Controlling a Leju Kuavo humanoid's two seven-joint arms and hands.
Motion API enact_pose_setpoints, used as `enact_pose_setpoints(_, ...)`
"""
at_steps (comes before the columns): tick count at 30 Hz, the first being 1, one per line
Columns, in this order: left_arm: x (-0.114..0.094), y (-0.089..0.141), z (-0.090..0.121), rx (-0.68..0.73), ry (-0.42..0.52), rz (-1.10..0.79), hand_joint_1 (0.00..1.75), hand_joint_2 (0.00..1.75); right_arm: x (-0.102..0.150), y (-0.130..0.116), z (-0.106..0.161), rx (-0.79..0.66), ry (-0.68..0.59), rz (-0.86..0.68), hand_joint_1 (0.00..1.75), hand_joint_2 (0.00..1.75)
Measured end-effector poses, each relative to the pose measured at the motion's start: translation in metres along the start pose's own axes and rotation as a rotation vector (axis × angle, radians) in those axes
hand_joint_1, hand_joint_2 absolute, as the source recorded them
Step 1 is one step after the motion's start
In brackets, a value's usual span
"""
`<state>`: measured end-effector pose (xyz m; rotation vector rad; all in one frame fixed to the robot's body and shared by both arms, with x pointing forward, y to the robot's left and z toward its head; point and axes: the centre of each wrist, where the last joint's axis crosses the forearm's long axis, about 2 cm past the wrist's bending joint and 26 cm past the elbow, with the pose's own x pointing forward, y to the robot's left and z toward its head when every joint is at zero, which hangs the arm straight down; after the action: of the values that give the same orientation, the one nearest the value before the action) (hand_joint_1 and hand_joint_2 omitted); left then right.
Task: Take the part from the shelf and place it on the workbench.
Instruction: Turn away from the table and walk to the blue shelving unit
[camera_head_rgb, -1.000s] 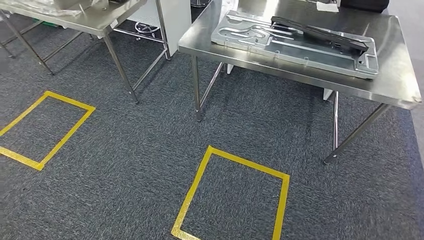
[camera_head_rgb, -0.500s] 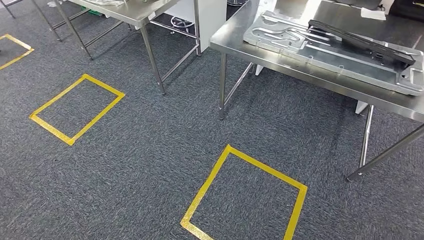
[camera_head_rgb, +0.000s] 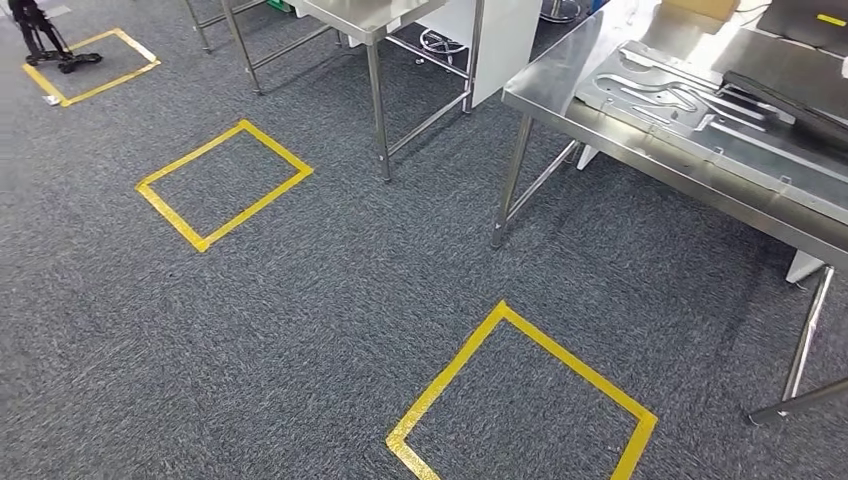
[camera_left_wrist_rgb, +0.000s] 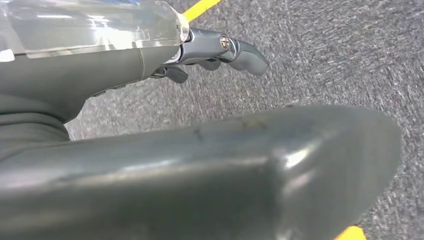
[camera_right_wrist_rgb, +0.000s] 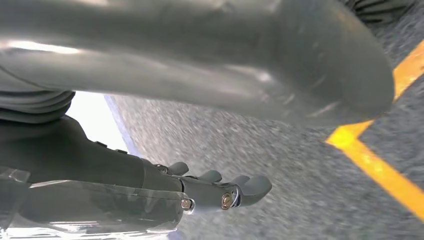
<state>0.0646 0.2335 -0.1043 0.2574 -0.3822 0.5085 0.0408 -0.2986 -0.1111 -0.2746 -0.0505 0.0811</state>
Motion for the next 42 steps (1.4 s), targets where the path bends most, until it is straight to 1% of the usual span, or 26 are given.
enact_pose_setpoints(5, -0.0009, 0.0009, 0.0000, 0.000, 0.003, 0.002, 0.00, 0.00, 0.0009, 0.0003, 0.0001, 0.010, 0.008, -0.003, 0.00, 0.00)
enact_pose_setpoints(10, 0.0001, 0.0011, -0.0005, -0.004, -0.001, -0.001, 0.00, 0.00, -0.0040, 0.0008, -0.0001, 0.012, 0.036, -0.010, 0.00, 0.00)
enact_pose_setpoints(23, 0.0004, 0.0066, -0.0026, -0.018, 0.000, -0.031, 0.00, 0.00, -0.0022, 0.0000, -0.0001, 0.001, 0.049, -0.054, 0.00, 0.00)
enact_pose_setpoints(42, -0.0003, 0.0093, -0.0034, -0.081, -0.017, -0.150, 0.00, 0.00, -0.0056, -0.0021, -0.0008, -0.016, 0.088, -0.182, 0.00, 0.00)
